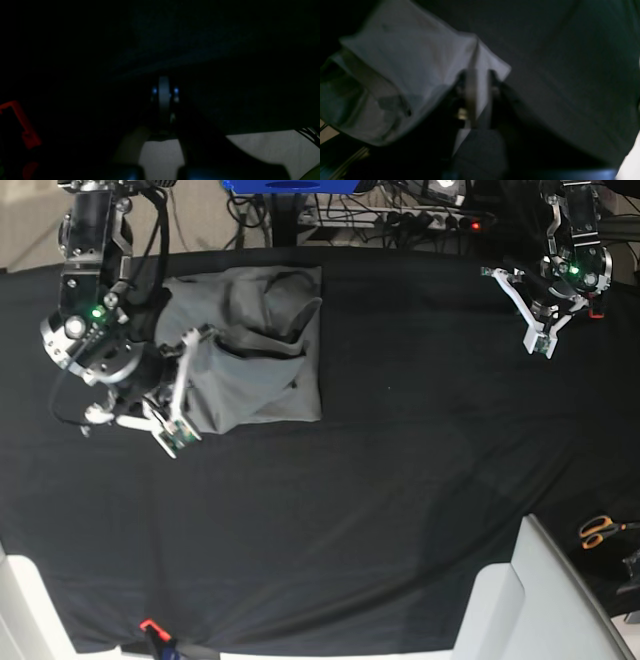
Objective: Fold the T-shirt properly
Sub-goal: 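Drag the shirt's edge with the right gripper to square the fold, then tuck the shirt's loose edge under with the right gripper, then withdraw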
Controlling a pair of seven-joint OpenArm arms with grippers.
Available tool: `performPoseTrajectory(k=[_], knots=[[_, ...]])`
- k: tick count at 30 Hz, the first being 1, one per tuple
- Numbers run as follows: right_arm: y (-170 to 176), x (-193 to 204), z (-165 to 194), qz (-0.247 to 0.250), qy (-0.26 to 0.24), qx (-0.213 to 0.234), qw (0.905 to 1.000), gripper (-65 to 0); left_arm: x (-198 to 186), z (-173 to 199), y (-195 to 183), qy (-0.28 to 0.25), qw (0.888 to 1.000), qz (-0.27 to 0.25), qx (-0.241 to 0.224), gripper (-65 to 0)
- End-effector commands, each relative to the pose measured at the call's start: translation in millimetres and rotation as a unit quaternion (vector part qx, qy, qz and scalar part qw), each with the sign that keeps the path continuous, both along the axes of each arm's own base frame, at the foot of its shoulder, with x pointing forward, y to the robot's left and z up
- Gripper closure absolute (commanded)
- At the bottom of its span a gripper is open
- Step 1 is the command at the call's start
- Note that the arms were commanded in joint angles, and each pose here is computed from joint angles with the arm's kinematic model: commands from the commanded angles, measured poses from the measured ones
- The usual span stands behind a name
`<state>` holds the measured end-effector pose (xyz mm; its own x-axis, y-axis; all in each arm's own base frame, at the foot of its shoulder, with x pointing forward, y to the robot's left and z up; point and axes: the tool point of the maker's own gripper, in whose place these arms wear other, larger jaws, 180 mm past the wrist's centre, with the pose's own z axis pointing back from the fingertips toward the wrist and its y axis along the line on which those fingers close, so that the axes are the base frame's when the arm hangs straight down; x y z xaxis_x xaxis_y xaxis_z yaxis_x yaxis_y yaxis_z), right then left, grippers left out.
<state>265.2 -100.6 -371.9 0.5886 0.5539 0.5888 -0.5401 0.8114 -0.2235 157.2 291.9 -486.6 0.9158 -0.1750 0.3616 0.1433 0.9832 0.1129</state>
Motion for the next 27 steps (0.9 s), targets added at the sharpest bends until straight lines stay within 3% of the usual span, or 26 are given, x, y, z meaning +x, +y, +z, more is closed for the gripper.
performPoseTrajectory(k=[1, 11, 15, 27], knots=[[-3.3, -0.9, -1.1, -0.005, 0.004, 0.0, 1.0, -0.6, -3.9, 0.4, 5.7, 0.01, 1.0, 0.0, 0.01, 0.0], [1.0, -46.8, -67.9, -0.005, 0.119, 0.009, 0.9928, -0.6, -4.4, -0.2, 5.1, 0.01, 1.0, 0.0, 0.009, 0.0], [6.0, -46.8, -69.7, -0.002, 0.122, 0.015, 0.9924, -0.6, -4.4, -0.2, 5.1, 0.01, 1.0, 0.0, 0.009, 0.0], [55.5, -24.7, -65.9, 0.074, 0.111, 0.022, 0.9908, -0.6, -6.3, -1.0, 5.4, 0.012, 1.0, 0.001, 0.009, 0.0]])
